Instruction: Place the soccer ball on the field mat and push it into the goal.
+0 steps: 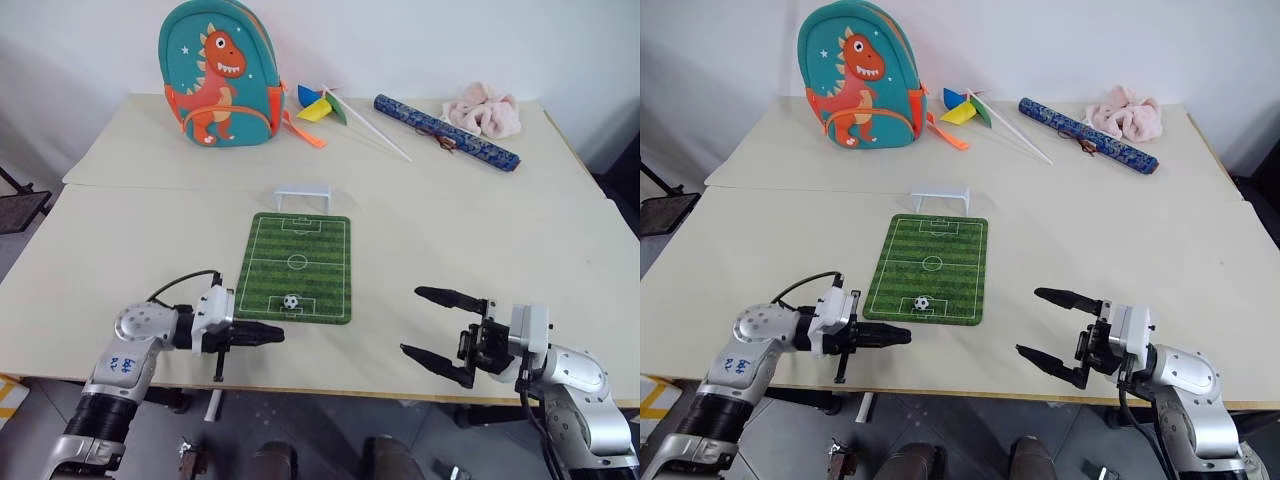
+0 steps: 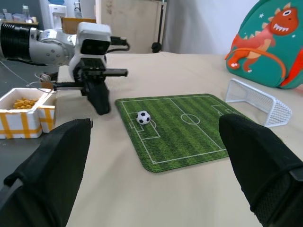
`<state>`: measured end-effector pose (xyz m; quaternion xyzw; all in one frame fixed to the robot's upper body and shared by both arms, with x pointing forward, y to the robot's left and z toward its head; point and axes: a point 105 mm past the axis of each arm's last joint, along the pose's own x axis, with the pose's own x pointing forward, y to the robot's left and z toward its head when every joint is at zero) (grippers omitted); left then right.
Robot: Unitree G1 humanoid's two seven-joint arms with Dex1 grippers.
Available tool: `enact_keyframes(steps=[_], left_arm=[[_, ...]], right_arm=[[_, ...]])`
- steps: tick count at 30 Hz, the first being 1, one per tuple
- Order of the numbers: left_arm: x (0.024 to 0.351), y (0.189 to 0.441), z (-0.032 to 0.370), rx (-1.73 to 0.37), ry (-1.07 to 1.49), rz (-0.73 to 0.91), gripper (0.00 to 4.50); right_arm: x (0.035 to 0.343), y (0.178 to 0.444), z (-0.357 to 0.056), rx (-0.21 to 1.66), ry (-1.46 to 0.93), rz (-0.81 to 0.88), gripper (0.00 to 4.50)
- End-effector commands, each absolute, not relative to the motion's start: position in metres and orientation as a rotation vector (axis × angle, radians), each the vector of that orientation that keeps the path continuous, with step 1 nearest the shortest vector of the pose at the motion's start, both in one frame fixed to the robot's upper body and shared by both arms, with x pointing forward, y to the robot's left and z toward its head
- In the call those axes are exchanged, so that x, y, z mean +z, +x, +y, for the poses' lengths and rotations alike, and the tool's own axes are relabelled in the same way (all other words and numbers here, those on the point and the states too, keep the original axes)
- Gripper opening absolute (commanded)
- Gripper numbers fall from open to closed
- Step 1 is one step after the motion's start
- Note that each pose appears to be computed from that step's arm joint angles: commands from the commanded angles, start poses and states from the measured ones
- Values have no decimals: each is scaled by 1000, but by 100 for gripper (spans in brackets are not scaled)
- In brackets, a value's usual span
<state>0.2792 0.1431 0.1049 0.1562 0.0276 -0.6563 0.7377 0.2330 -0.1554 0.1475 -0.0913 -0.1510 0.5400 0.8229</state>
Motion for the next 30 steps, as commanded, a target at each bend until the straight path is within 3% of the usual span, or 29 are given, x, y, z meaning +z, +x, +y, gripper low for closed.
enact_keyframes(steps=[1, 8, 12, 17, 24, 30], left_arm=[[101, 286, 140, -1430, 357, 62, 1], [101, 322, 125, -1315, 354, 50, 1], [125, 349, 118, -1184, 224, -52, 1], [138, 376, 126, -995, 259, -143, 1], [141, 338, 144, -1169, 256, -159, 1], [150, 311, 191, -1121, 323, -102, 1]], right_arm=[[145, 235, -162, 1083, -245, -326, 450], [145, 242, -182, 863, -270, -328, 450], [147, 249, -194, 697, -256, -345, 450], [136, 252, -196, 585, -285, -315, 450], [138, 251, -169, 642, -225, -346, 450], [136, 251, -165, 672, -206, -345, 450]])
